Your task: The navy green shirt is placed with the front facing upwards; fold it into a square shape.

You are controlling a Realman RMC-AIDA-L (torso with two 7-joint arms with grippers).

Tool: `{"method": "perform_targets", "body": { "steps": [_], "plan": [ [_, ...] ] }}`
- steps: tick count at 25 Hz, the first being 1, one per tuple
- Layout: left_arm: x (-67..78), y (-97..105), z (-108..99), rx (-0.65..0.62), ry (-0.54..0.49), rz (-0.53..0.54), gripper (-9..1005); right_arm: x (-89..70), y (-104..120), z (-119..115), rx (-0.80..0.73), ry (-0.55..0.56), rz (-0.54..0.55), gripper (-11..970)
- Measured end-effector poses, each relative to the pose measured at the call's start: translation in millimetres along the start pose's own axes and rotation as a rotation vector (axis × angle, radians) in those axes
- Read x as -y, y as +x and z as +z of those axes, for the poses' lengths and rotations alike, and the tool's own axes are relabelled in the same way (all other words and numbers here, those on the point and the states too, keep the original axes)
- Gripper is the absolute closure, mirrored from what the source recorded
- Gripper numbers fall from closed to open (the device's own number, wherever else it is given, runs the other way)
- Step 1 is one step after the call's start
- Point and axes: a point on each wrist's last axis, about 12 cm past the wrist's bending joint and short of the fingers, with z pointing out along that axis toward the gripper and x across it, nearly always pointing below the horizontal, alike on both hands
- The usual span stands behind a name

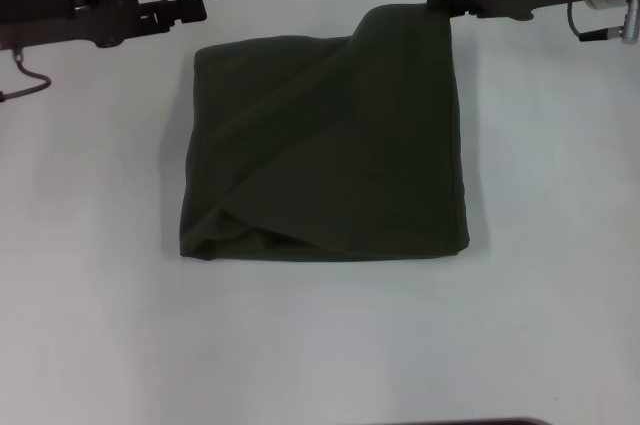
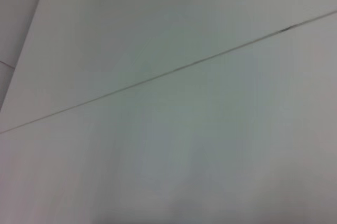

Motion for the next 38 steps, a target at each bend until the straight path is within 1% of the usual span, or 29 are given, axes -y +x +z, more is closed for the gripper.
{"method": "perform_targets", "body": {
  "steps": [3, 6, 9, 11, 14, 15, 17, 18, 19, 22, 25, 27, 28, 29, 30, 31, 34, 36, 38],
  "plan": [
    [-1.1, 1, 0, -0.001, 0.002, -0.006, 473, 1.5, -2, -1, 0.017, 0.006, -0.013, 761],
    [-1.7, 2, 1, -0.002, 0.004, -0.009, 473, 7.9, -11, -10, 0.049, 0.027, -0.019, 701],
    [-0.9, 1, 2, -0.006, 0.007, -0.008, 473, 15.7, -22, -25, 0.067, 0.043, -0.018, 575],
    [-0.2, 1, 2, -0.009, 0.010, -0.006, 473, 20.5, -28, -38, 0.067, 0.032, -0.006, 491],
    [-0.1, 1, 2, -0.010, 0.011, -0.006, 473, 25.8, -28, -53, 0.062, -0.002, 0.016, 454],
    [0.0, 1, 2, -0.011, 0.012, -0.005, 473, 27.3, -26, -57, 0.063, -0.011, 0.021, 456],
    [0.4, 1, 2, -0.015, 0.011, 0.000, 472, 30.1, -21, -64, 0.053, -0.031, 0.031, 460],
    [1.0, 0, 2, -0.020, 0.009, 0.007, 472, 33.6, -15, -72, 0.032, -0.054, 0.039, 462],
    [1.8, 0, 3, -0.029, 0.007, 0.015, 472, 33.6, -15, -72, 0.032, -0.054, 0.039, 462],
    [6.0, -5, 11, -0.085, -0.018, 0.070, 472, 40.3, -3, -87, 0.004, -0.105, 0.021, 463],
    [8.6, -13, 24, -0.110, -0.062, 0.146, 472, 44.4, 16, -99, 0.041, -0.235, -0.082, 464],
    [7.3, -18, 30, -0.091, -0.094, 0.171, 472, 46.7, 29, -101, 0.104, -0.306, -0.163, 464],
    [6.4, -20, 33, -0.082, -0.110, 0.180, 472, 48.4, 42, -101, 0.165, -0.355, -0.226, 464],
    [5.4, -22, 36, -0.077, -0.130, 0.191, 472, 50.2, 49, -102, 0.213, -0.376, -0.277, 464],
    [5.0, -23, 40, -0.081, -0.146, 0.202, 472, 51.4, 57, -102, 0.247, -0.394, -0.323, 464],
    [4.5, -24, 44, -0.086, -0.162, 0.213, 472, 53.6, 69, -103, 0.292, -0.410, -0.391, 464],
    [2.7, -25, 53, -0.103, -0.206, 0.241, 472, 56.4, 90, -103, 0.338, -0.423, -0.525, 464],
    [1.8, -25, 55, -0.099, -0.218, 0.244, 472, 59.2, 99, -102, 0.342, -0.419, -0.579, 463],
    [0.6, -27, 58, -0.092, -0.240, 0.250, 472, 62.1, 105, -103, 0.350, -0.412, -0.610, 463]
  ]
}}
